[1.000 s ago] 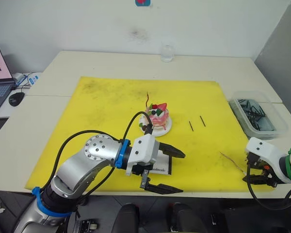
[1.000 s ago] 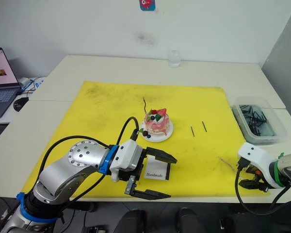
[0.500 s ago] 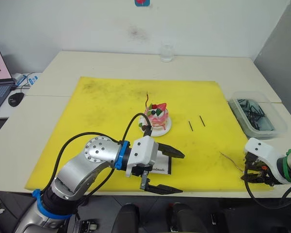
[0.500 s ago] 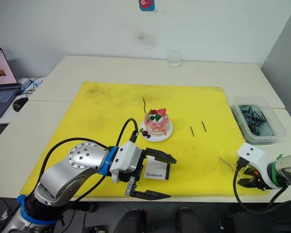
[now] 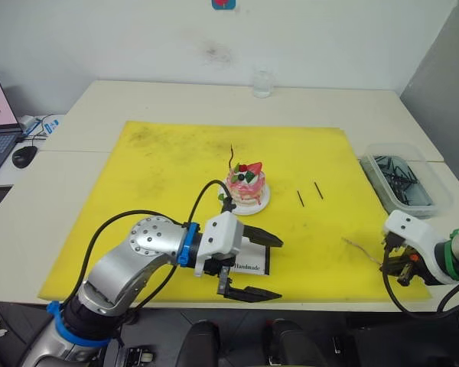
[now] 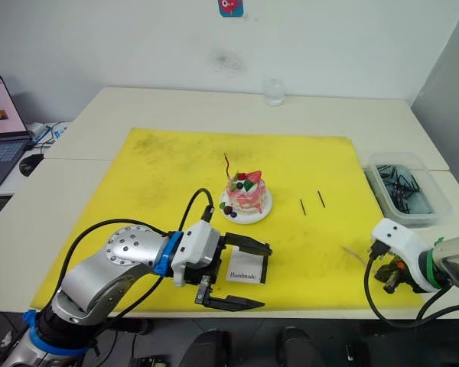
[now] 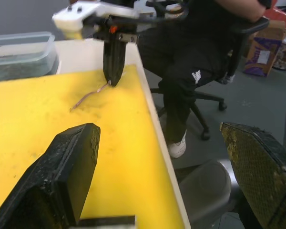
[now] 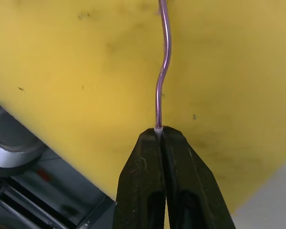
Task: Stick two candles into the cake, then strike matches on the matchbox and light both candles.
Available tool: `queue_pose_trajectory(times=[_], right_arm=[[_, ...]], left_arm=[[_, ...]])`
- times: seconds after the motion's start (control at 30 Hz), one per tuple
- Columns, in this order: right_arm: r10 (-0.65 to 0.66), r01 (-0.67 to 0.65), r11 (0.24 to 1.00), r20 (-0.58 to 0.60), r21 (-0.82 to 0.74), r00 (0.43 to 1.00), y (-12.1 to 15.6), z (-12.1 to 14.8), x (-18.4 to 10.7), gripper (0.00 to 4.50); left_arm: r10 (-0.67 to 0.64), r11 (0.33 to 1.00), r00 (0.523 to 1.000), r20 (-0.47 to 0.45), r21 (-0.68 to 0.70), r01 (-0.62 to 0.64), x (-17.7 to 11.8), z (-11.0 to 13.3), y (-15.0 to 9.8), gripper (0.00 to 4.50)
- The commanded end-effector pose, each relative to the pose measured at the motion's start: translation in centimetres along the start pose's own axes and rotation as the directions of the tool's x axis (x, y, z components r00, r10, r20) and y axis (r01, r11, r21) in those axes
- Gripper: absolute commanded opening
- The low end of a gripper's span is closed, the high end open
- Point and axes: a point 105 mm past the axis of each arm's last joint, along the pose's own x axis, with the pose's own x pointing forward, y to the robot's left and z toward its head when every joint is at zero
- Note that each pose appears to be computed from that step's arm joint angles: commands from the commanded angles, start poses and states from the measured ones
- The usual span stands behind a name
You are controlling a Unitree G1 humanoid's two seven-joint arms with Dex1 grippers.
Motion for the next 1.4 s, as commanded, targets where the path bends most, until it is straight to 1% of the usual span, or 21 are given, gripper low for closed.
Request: queue_pose_trajectory(times=[0.03, 0.07, 0.1, 0.17, 0.2, 0.23, 0.27, 0.3, 0.37, 0.4, 0.43, 0.47, 0.57, 0.6, 0.67, 0.8, 0.93, 1.2, 1.4], right_arm=[[-0.004, 0.009, 1.0, 0.163, -0.026, 0.987, -0.1, 3.4, -2.3, 0.02], [0.003, 0.004, 0.999, 0.213, -0.037, 0.977, 0.1, 4.4, -2.6, 0.02], [0.02, -0.003, 0.998, 0.289, -0.058, 0.957, 0.4, 5.8, -2.9, 0.02], [0.055, -0.025, 0.997, 0.414, -0.076, 0.909, 1.2, 8.4, -3.2, 0.02], [0.066, -0.024, 0.996, 0.488, -0.091, 0.87, 1.6, 9.8, -3.2, 0.02], [0.095, -0.038, 0.993, 0.602, -0.108, 0.793, 2.3, 12.0, -3.2, 0.02], [0.104, -0.033, 0.993, 0.687, -0.117, 0.719, 2.8, 13.8, -3.3, 0.02], [0.116, -0.029, 0.992, 0.772, -0.126, 0.624, 3.4, 15.7, -3.5, 0.02], [0.111, -0.015, 0.993, 0.88, -0.117, 0.462, 4.2, 18.2, -3.8, 0.02], [0.097, 0.003, 0.994, 0.916, -0.106, 0.39, 4.3, 19.0, -3.7, 0.02], [0.089, 0.023, 0.995, 0.939, -0.102, 0.334, 4.6, 19.6, -3.5, 0.02], [0.085, 0.04, 0.994, 0.951, -0.101, 0.297, 4.8, 20.0, -3.2, 0.02], [0.077, 0.066, 0.993, 0.967, -0.096, 0.244, 5.0, 20.7, -1.6, 0.02], [0.074, 0.07, 0.994, 0.976, -0.09, 0.206, 5.1, 20.9, -1.2, 0.02], [0.09, 0.08, 0.991, 0.983, -0.104, 0.157, 5.8, 21.0, -0.1, 0.02], [0.101, 0.068, 0.992, 0.987, -0.11, 0.125, 6.7, 21.2, 2.0, 0.02], [0.086, 0.061, 0.994, 0.991, -0.093, 0.099, 6.9, 21.7, 3.1, 0.02], [0.056, 0.072, 0.995, 0.995, -0.062, 0.086, 6.6, 22.2, 4.8, 0.02], [0.051, 0.067, 0.996, 0.995, -0.057, 0.082, 6.7, 22.4, 5.4, 0.02]], left_arm=[[0.094, 0.996, 0.995, 0.02, -0.011, -0.094, -1.7, 0.6, 0.8, 4.5], [0.128, 0.992, 0.992, 0.017, -0.01, -0.128, -2.1, 0.5, 1.1, 4.5], [0.173, 0.985, 0.985, 0.018, -0.014, -0.173, -2.7, 0.6, 1.4, 4.5], [0.241, 0.97, 0.97, 0.011, -0.049, -0.24, -4.0, 0.7, 1.7, 4.5], [0.271, 0.961, 0.963, -0.001, -0.06, -0.27, -4.7, 0.6, 1.8, 4.5], [0.304, 0.95, 0.952, -0.017, -0.074, -0.305, -5.6, 0.4, 1.8, 4.5], [0.341, 0.936, 0.94, -0.022, -0.084, -0.342, -6.3, 0.3, 1.9, 4.5], [0.386, 0.917, 0.922, -0.014, -0.102, -0.386, -7.0, 0.3, 2.2, 4.5], [0.456, 0.884, 0.89, 0.009, -0.123, -0.452, -7.9, 0.5, 2.7, 4.5], [0.481, 0.871, 0.876, 0.021, -0.127, -0.475, -8.2, 0.6, 3.0, 4.5], [0.506, 0.856, 0.862, 0.033, -0.137, -0.498, -8.4, 0.6, 3.3, 4.5], [0.522, 0.847, 0.852, 0.04, -0.146, -0.512, -8.5, 0.6, 3.5, 4.5], [0.55, 0.829, 0.834, 0.043, -0.148, -0.539, -8.7, 0.5, 4.0, 4.5], [0.555, 0.826, 0.831, 0.045, -0.145, -0.544, -8.6, 0.4, 4.2, 4.5], [0.553, 0.828, 0.831, 0.049, -0.142, -0.543, -8.1, 0.5, 4.4, 4.5], [0.542, 0.836, 0.839, 0.053, -0.14, -0.531, -7.5, 0.5, 4.6, 4.5], [0.541, 0.836, 0.839, 0.054, -0.138, -0.53, -7.4, 0.5, 4.8, 4.5], [0.532, 0.843, 0.845, 0.054, -0.129, -0.522, -7.1, 0.7, 4.9, 4.5], [0.524, 0.848, 0.85, 0.061, -0.131, -0.513, -6.7, 0.7, 5.0, 4.5]])
